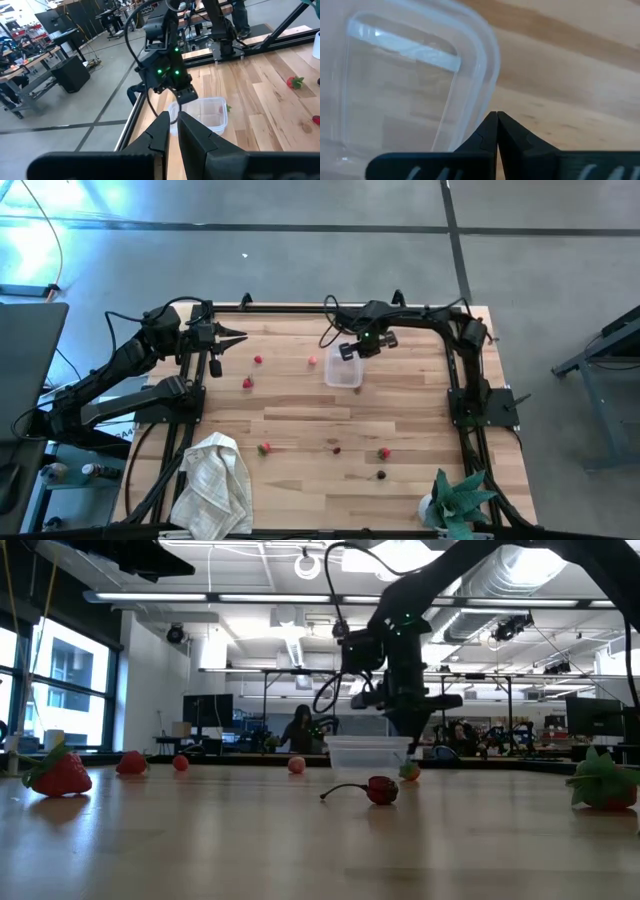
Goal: Pick and placing Produce into tupperware
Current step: Move the transparent bin to the center of the table
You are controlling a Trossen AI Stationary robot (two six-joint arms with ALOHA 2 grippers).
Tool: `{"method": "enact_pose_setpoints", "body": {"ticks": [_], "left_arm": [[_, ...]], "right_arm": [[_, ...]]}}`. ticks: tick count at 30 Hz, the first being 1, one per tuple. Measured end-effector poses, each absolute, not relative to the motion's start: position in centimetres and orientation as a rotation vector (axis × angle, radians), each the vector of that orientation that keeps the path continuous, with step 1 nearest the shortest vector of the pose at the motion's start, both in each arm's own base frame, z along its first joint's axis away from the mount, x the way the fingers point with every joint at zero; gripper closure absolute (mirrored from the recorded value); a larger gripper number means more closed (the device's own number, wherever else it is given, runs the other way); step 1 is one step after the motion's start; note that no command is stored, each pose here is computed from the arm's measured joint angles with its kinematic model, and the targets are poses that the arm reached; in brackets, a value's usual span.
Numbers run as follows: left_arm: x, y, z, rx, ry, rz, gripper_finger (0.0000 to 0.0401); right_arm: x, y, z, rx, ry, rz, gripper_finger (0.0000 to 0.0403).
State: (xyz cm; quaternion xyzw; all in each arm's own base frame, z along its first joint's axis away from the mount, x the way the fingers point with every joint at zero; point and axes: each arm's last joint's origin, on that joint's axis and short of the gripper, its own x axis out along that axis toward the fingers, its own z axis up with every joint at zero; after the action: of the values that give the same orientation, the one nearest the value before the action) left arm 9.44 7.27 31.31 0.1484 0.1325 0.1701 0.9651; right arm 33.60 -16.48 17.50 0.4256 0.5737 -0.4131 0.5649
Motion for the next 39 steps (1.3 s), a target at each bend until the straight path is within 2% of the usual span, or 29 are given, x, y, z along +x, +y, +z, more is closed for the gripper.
{"method": "enact_pose_setpoints", "body": {"ticks": [17, 27, 39], "left_arm": [[9.4, 7.3, 31.3, 0.301, 0.268, 0.344, 0.0373], [9.4, 7.3, 31.3, 0.301, 0.268, 0.344, 0.0373], [9.4, 7.3, 31.3, 0.293, 0.267, 0.345, 0.0373]], "right_arm": [[36.1, -12.1, 17.5, 0.990, 1.319, -0.873, 0.0403], [34.8, -16.0, 17.5, 1.028, 1.239, -0.992, 0.0403], [35.5, -20.6, 18.2, 1.119, 0.921, -0.915, 0.0403]]}}
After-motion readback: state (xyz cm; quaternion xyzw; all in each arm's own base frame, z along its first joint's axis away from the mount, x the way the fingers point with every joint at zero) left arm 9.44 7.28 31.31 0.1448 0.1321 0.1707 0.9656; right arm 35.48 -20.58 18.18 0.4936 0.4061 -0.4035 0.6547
